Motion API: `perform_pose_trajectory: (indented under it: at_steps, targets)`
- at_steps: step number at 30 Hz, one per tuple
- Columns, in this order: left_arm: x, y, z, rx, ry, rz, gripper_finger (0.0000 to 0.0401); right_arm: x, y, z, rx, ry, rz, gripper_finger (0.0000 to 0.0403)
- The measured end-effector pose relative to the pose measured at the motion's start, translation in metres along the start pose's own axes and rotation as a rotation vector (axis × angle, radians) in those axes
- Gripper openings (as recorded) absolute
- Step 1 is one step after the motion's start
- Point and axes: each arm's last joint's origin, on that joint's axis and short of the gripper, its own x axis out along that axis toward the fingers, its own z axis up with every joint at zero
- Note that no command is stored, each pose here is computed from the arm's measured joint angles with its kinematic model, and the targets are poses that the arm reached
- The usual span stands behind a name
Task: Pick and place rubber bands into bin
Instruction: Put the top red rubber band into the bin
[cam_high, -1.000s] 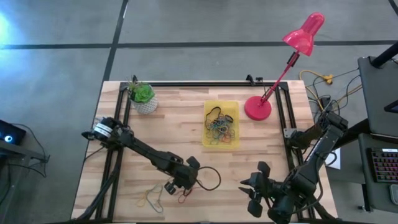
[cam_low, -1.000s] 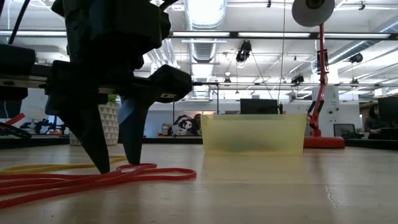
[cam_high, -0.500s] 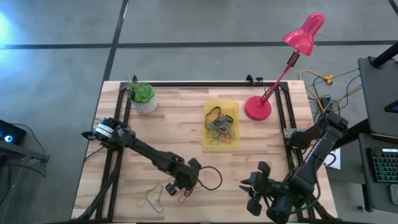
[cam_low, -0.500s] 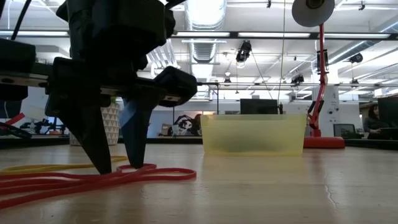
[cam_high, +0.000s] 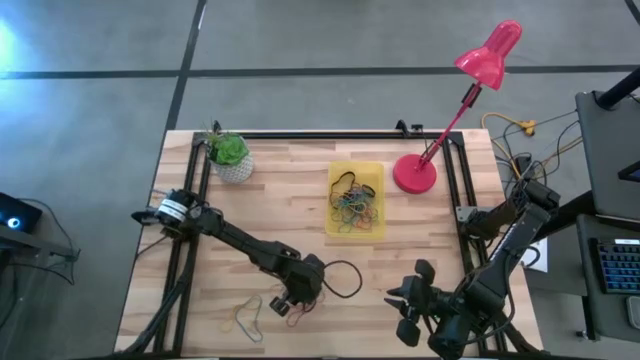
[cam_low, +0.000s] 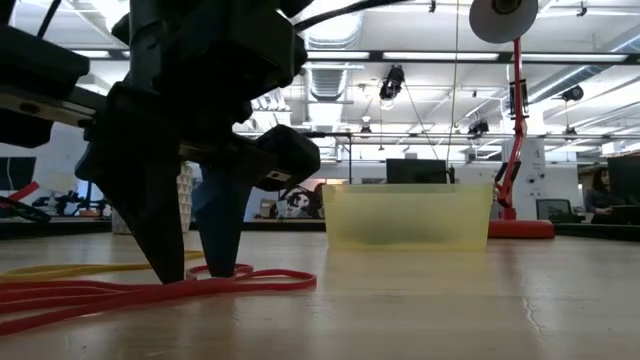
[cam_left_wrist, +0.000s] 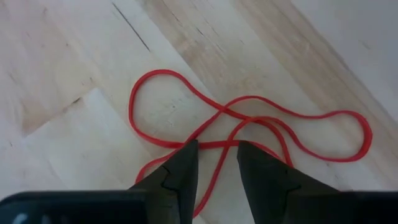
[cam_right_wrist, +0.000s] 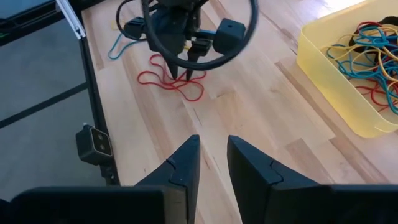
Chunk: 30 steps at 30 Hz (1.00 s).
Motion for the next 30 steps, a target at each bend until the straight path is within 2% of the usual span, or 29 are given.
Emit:
perform_pose_trajectory:
  at_steps: [6,15,19,26,30]
  targets:
    - [-0.002,0.006,-0.003,-0.028,-0.003,-0.025,0.0091,0.000,0.000,0.000,-0.002,0.000,0.000,0.0068]
    - [0.000,0.006,-0.007,-0.025,0.011,-0.017,0.0009,0.000,0.000,0.000,-0.001,0.003,0.001,0.0069]
    - [-0.001,0.006,-0.007,-0.031,0.013,-0.004,0.0003,0.000,0.000,0.000,-0.001,0.006,0.002,0.0064]
    - [-0.032,0.007,0.007,-0.022,-0.066,0.061,0.0000,0.000,0.000,0.000,-0.004,0.008,0.003,0.0066]
    - [-0.052,0.012,0.007,-0.036,-0.081,0.163,0.0000,0.000,0.000,-0.001,-0.009,0.010,0.002,0.0062]
